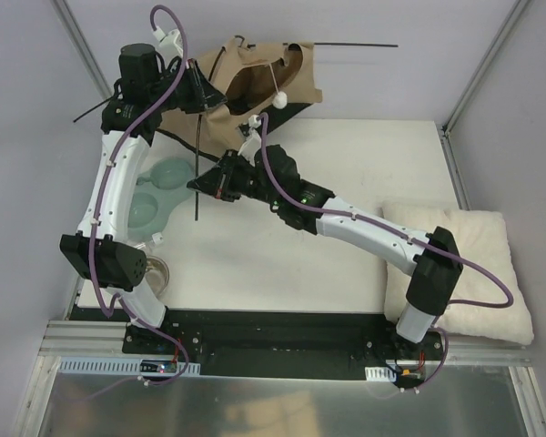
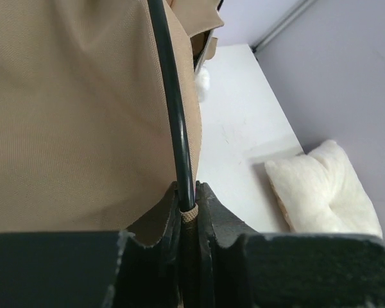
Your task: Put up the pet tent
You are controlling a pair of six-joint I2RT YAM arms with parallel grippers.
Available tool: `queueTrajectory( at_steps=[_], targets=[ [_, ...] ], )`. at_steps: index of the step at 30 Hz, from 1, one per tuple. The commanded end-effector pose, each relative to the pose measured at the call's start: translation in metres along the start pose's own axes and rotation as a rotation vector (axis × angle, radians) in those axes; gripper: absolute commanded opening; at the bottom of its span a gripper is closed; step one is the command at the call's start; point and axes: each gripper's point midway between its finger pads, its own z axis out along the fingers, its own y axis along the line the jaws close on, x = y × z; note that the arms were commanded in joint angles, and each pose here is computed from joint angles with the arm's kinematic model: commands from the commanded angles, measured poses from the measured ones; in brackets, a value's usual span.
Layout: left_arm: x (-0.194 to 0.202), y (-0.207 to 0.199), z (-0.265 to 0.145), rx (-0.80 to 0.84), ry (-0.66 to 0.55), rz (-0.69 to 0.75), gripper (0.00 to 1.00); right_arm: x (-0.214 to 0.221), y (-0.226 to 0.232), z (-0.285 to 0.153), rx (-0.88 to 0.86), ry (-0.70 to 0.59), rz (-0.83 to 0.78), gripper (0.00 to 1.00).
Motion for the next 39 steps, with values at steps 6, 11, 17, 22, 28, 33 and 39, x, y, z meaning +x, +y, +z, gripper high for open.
queueTrajectory(
  at_steps=[6,11,17,22,28,33,39],
  targets=[
    [0.010,-0.050,0.011,0.173,0.024,0.150,0.00,-0.046,0.036,-0.026,-0.055,-0.197,0.050,0.00],
    [0.024,-0.053,0.029,0.190,0.062,0.149,0.16,-0.052,0.025,-0.034,-0.033,-0.254,0.070,0.00],
    [0.013,-0.057,0.037,0.205,0.046,0.153,0.59,-0.073,0.013,-0.050,-0.061,-0.364,0.185,0.00],
    [-0.013,-0.070,0.031,0.215,-0.025,0.180,0.74,-0.089,0.008,-0.057,-0.078,-0.442,0.272,0.00],
    [-0.045,-0.084,0.009,0.183,-0.147,0.230,0.85,-0.105,0.010,-0.065,-0.097,-0.494,0.341,0.00],
    [-0.054,-0.078,-0.016,0.082,-0.232,0.288,0.99,-0.116,0.014,-0.068,-0.122,-0.506,0.402,0.00],
    [-0.033,-0.002,-0.068,-0.263,-0.381,0.203,0.99,-0.136,0.028,-0.075,-0.148,-0.524,0.449,0.00]
  ],
)
